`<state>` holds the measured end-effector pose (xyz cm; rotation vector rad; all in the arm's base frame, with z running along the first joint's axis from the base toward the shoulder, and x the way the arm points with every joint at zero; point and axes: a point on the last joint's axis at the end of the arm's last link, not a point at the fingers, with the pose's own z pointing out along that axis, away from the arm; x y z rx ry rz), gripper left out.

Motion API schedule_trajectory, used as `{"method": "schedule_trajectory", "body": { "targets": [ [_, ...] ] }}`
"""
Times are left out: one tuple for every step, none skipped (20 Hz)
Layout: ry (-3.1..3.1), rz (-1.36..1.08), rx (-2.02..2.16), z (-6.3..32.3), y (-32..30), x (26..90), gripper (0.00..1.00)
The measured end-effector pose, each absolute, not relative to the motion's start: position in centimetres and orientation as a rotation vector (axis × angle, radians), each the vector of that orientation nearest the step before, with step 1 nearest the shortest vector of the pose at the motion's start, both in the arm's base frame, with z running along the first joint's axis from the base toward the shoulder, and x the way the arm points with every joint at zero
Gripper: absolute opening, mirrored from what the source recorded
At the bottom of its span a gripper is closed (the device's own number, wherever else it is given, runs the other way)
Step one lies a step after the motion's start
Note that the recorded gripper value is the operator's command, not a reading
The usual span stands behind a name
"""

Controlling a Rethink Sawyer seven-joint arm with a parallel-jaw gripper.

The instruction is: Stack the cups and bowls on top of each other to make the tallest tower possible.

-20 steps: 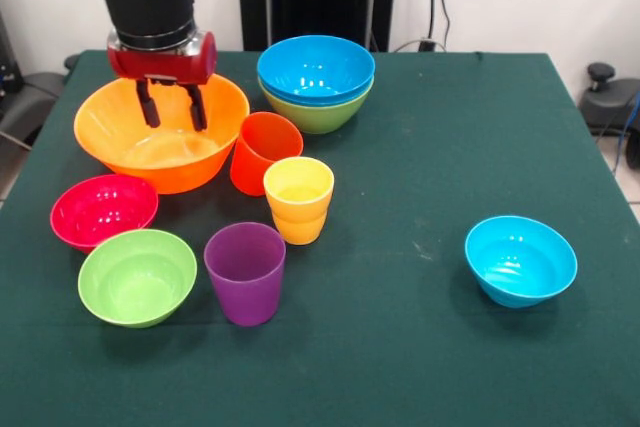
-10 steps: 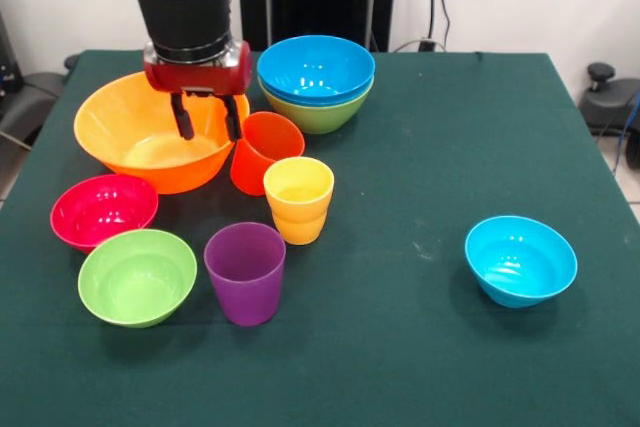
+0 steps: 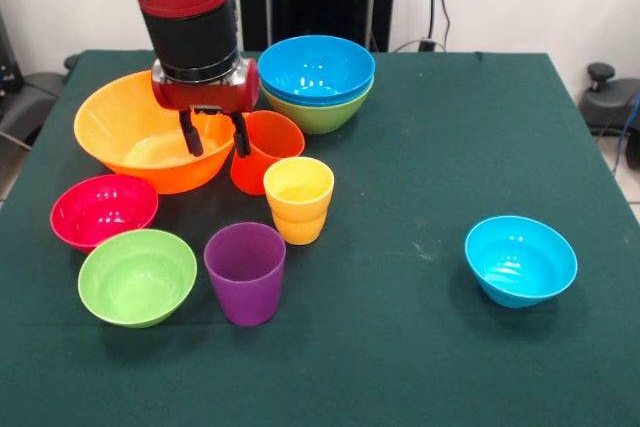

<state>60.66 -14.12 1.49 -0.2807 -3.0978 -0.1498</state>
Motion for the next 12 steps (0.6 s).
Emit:
{"method": "schedule_trajectory", "body": {
  "targets": [
    [-3.099,-0.15,-0.281,1.5,-14.1,60.7,1.0],
    [-3.099,-0.15,-0.282,1.5,-14.1,60.7,1.0],
    [-3.099,-0.149,-0.283,1.5,-14.2,60.8,1.0],
    [-3.1,-0.149,-0.283,1.5,-14.2,60.8,1.0],
    [-3.101,-0.148,-0.285,1.5,-14.3,60.9,1.0],
    [-3.102,-0.149,-0.286,1.5,-14.3,60.9,1.0],
    [-3.102,-0.15,-0.289,1.4,-14.3,61.0,1.0],
    [-3.102,-0.152,-0.292,1.3,-14.4,61.1,1.0],
    [-3.101,-0.156,-0.296,1.1,-14.4,61.1,1.0],
    [-3.099,-0.162,-0.301,0.8,-14.4,61.3,1.0],
    [-3.099,-0.165,-0.304,0.6,-14.4,61.3,1.0],
    [-3.098,-0.167,-0.306,0.5,-14.4,61.3,1.0]
  ]
}}
